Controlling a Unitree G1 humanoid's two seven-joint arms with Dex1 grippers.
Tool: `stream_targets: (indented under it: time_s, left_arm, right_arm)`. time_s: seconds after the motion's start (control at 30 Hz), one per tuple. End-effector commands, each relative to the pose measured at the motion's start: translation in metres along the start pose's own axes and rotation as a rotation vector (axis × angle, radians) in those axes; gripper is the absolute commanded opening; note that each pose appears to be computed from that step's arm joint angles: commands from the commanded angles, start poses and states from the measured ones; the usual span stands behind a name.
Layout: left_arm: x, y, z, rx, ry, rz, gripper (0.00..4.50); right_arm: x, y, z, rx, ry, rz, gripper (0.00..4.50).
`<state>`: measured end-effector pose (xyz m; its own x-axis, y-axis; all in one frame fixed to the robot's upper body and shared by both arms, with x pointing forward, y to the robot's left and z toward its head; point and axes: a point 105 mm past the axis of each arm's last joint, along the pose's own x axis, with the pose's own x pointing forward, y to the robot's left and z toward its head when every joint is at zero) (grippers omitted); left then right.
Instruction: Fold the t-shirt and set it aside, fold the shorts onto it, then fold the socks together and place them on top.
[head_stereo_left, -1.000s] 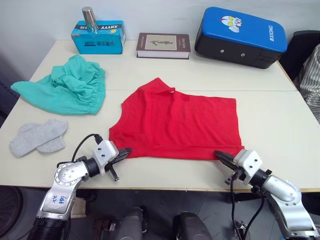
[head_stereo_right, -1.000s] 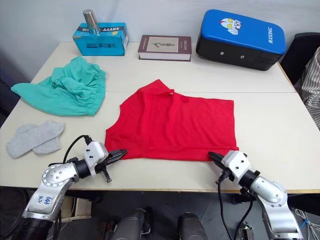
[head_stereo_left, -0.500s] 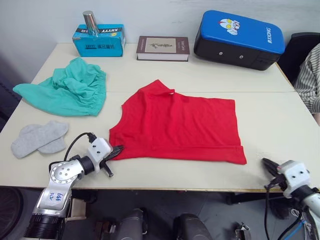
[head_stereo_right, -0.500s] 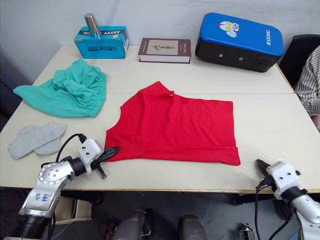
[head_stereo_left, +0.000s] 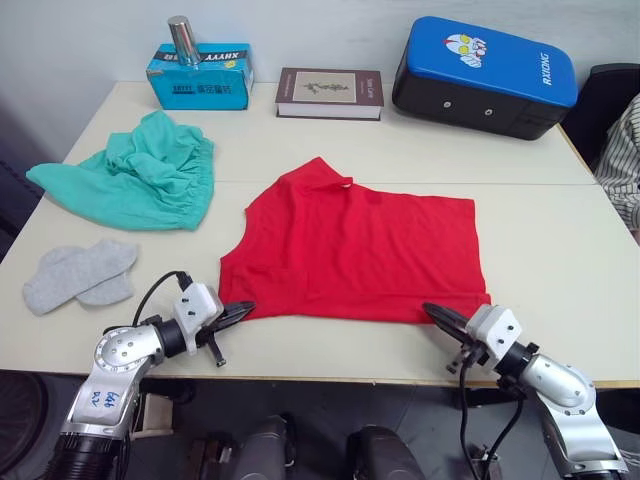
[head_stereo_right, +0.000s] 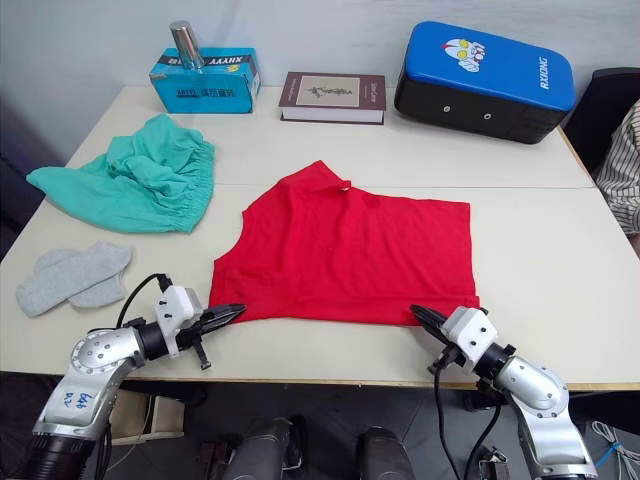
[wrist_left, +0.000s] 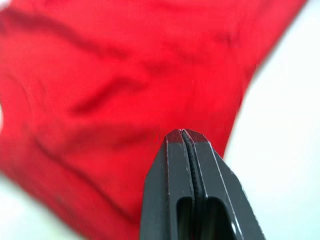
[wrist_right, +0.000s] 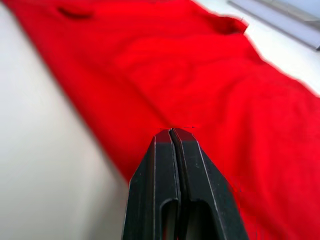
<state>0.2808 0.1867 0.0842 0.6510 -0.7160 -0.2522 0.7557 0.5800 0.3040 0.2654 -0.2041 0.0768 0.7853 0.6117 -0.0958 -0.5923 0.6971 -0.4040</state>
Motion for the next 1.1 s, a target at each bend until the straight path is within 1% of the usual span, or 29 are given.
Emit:
stream_targets:
  time_s: [0.03,0.13,0.2,0.27,0.3,0.37,0.43,0.47,0.5,0.53,0.6,0.67,0.73,0.77,0.8,0.83,0.9,0.97,1.03,1.07,1.1]
  left_arm:
    - [-0.012,0.006,-0.016,-0.004,0.073,0.044,0.02]
    - [-0.017,0.011,-0.016,-0.019,0.067,0.065,0.02]
    - [-0.021,0.013,-0.004,-0.031,0.013,0.04,0.02]
    - [-0.026,0.01,0.008,-0.023,-0.031,-0.018,0.39]
    - [-0.03,0.008,0.012,0.007,-0.032,-0.05,0.56]
    - [-0.037,0.004,0.016,0.067,0.001,-0.123,1.1]
    - [-0.042,0.004,0.015,0.116,0.041,-0.164,1.71]
    - [-0.043,0.004,0.012,0.152,0.073,-0.178,2.06]
    - [-0.044,0.003,0.01,0.164,0.087,-0.205,2.37]
    - [-0.043,0.004,0.008,0.181,0.104,-0.209,2.67]
    - [-0.041,0.011,0.001,0.201,0.14,-0.172,3.27]
    - [-0.036,0.017,-0.008,0.224,0.19,-0.149,3.27]
    - [-0.032,0.018,-0.015,0.234,0.225,-0.166,3.27]
    - [-0.029,0.02,-0.016,0.246,0.228,-0.154,3.3]
    - [-0.026,0.023,-0.018,0.251,0.238,-0.148,3.0]
    - [-0.023,0.025,-0.02,0.265,0.253,-0.148,2.89]
    - [-0.021,0.03,-0.02,0.285,0.275,-0.158,2.42]
    - [-0.019,0.036,-0.018,0.273,0.273,-0.143,1.86]
    - [-0.02,0.036,-0.019,0.271,0.278,-0.15,1.25]
    - [-0.021,0.032,-0.02,0.257,0.276,-0.171,0.91]
    - [-0.022,0.029,-0.02,0.25,0.273,-0.189,0.66]
  right_arm:
    - [-0.023,-0.025,-0.017,-0.014,0.079,-0.089,0.0]
    - [-0.038,-0.036,-0.024,-0.009,0.114,-0.114,0.0]
    - [-0.047,-0.046,-0.012,0.016,0.089,-0.112,0.0]
    - [-0.051,-0.055,0.005,0.102,0.037,-0.112,0.0]
    - [-0.051,-0.051,0.011,0.087,0.052,-0.05,0.17]
    - [-0.052,-0.043,0.015,-0.018,0.112,0.088,0.54]
    - [-0.054,-0.036,0.014,-0.11,0.174,0.209,1.18]
    - [-0.056,-0.033,0.011,-0.147,0.209,0.268,1.58]
    - [-0.056,-0.032,0.009,-0.162,0.23,0.295,1.87]
    - [-0.057,-0.033,0.006,-0.183,0.249,0.304,1.89]
    - [-0.053,-0.038,0.002,-0.193,0.257,0.287,1.89]
    - [-0.047,-0.044,-0.003,-0.197,0.266,0.26,1.89]
    - [-0.042,-0.045,-0.008,-0.201,0.279,0.259,1.89]
    - [-0.039,-0.047,-0.009,-0.195,0.279,0.252,1.71]
    - [-0.037,-0.048,-0.012,-0.201,0.289,0.251,1.5]
    - [-0.035,-0.049,-0.013,-0.213,0.293,0.259,1.34]
    - [-0.034,-0.048,-0.015,-0.214,0.304,0.28,0.73]
    - [-0.033,-0.048,-0.015,-0.209,0.301,0.287,0.06]
    - [-0.034,-0.048,-0.014,-0.212,0.303,0.306,0.0]
    - [-0.035,-0.047,-0.014,-0.201,0.299,0.316,0.0]
    - [-0.035,-0.046,-0.013,-0.187,0.292,0.326,0.0]
